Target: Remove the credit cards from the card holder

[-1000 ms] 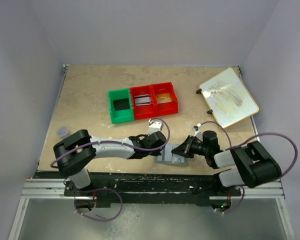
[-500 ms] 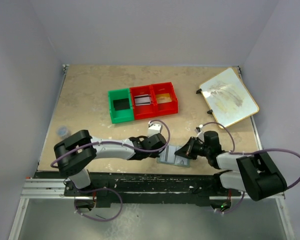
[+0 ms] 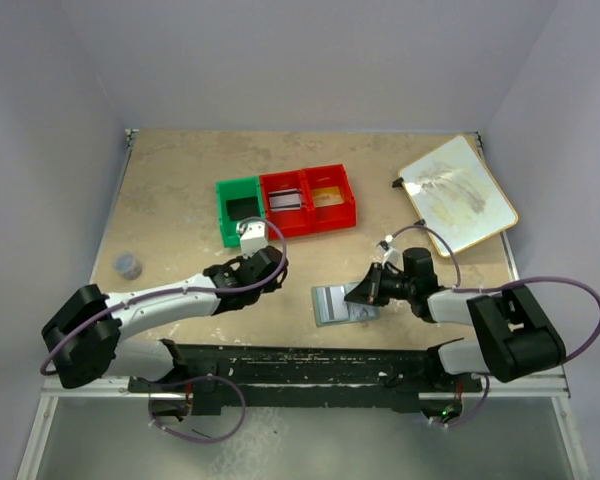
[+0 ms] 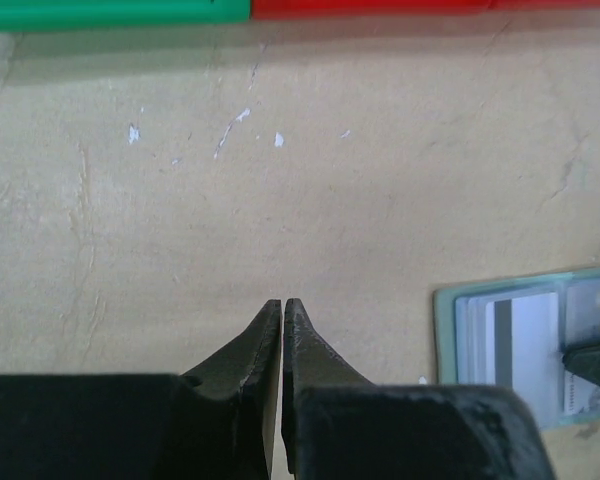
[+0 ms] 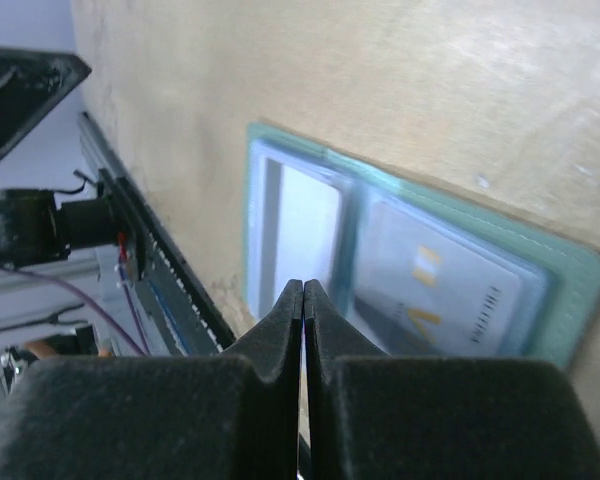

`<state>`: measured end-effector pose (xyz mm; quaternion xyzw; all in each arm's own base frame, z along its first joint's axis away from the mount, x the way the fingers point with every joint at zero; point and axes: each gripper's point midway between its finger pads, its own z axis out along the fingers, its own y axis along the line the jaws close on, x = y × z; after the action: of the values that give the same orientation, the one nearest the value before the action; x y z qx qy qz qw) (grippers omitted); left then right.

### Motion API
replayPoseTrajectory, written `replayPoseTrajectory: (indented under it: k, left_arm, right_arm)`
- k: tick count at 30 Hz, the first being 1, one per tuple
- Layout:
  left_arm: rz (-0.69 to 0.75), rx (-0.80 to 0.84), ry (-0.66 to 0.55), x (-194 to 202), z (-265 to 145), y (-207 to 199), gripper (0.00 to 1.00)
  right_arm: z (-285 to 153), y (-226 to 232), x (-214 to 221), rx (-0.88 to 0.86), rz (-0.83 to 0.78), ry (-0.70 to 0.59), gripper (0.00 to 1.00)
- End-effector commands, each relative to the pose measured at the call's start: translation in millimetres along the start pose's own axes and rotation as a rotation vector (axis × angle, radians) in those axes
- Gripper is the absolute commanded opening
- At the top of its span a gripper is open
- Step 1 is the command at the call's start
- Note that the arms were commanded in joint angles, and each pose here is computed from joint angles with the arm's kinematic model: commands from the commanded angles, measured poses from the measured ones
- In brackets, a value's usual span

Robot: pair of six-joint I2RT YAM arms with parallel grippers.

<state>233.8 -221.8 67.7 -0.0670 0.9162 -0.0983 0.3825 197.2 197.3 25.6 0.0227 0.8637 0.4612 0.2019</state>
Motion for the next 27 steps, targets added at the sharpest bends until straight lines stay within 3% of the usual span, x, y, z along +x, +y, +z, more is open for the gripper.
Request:
replayPoseTrajectory:
  k: [1,5,7,12,15,19,22,27]
  left_arm:
    - [0.016,0.003,-0.109,-41,-7,-13,0.01]
    - [0.11,-0.066,-0.144,-65,-1,-18,0.0]
    - [0.129,-0.072,-0.145,-72,3,-21,0.0]
    - [0.148,-0.021,-0.127,-72,3,-27,0.0]
    - [0.148,-0.008,-0.121,-68,3,-25,0.05]
    - [0.138,0.003,-0.097,-60,4,-24,0.09]
    - [0.129,0.06,-0.067,-55,3,-35,0.1]
    - [0.136,0.296,0.03,-36,0,-82,0.1]
  right_arm:
    - [-1,38,-12,-0.166,-0.192,0.041,0.0]
    - [1,37,-19,-0.138,-0.239,0.095,0.03]
    - [2,31,-28,-0.067,-0.219,0.061,0.04]
    - [-3,23,-29,0.005,-0.145,0.012,0.24]
    - [-5,16,-22,0.04,-0.11,0.024,0.29]
    - [-8,6,-10,0.072,-0.077,0.046,0.32]
    - [-9,15,-2,0.006,-0.063,0.05,0.32]
    - [-6,21,7,-0.063,-0.007,0.068,0.28]
